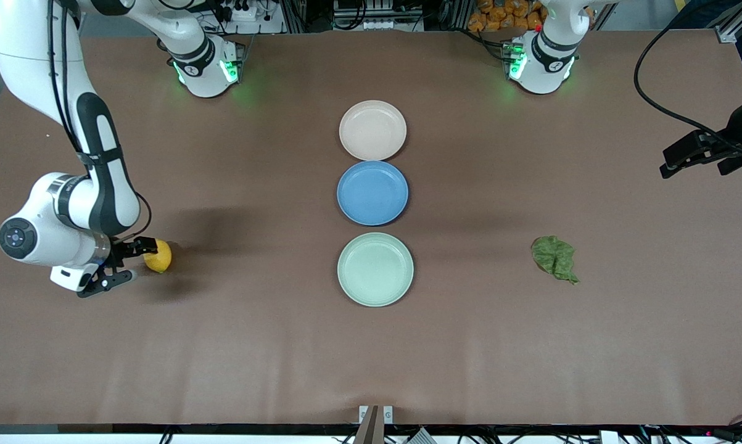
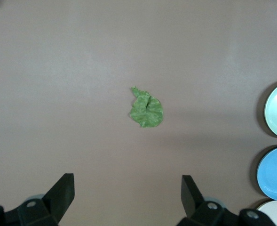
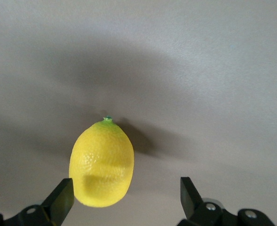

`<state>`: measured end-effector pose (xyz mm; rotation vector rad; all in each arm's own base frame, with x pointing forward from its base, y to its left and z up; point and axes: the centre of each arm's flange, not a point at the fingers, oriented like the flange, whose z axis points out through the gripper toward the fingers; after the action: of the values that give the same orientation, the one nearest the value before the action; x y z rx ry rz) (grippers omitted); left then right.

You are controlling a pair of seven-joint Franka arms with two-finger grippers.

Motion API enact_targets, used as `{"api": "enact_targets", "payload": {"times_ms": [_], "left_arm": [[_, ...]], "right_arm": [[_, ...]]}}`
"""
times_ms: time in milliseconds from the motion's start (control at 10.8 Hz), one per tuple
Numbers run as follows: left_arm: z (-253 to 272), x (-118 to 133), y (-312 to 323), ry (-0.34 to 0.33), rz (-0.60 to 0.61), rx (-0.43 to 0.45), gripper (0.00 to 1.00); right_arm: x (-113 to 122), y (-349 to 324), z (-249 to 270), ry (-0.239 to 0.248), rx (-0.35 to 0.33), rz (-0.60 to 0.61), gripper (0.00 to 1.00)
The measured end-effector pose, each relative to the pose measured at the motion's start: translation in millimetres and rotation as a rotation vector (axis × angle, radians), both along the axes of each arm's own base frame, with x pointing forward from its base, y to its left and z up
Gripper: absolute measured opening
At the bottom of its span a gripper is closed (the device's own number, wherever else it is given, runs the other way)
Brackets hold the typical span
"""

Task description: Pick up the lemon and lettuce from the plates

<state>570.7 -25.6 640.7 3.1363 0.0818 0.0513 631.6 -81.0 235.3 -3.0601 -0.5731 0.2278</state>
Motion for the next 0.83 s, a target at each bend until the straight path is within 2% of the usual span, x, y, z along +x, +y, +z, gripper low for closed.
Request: {"api": "enact_targets", "payload": {"times_ms": [277, 461, 830], "left_arm": [[6.6, -0.2, -1.0, -0.014, -0.002, -0.001, 1.00], [9.9, -0.5, -1.1, -0.020, -0.002, -0.001, 1.00], [11.6, -3.8, -1.0, -0.004, -0.002, 0.000, 1.00]], "right_arm": [[-1.4, 9.5, 25.6, -0.009, 0.017, -0.079, 1.00], [-8.6, 17.4, 48.8, 0.003, 0.040, -0.114, 1.00], [-37.7, 11.0, 92.4, -0.016, 0.046, -0.197, 1.00]]}}
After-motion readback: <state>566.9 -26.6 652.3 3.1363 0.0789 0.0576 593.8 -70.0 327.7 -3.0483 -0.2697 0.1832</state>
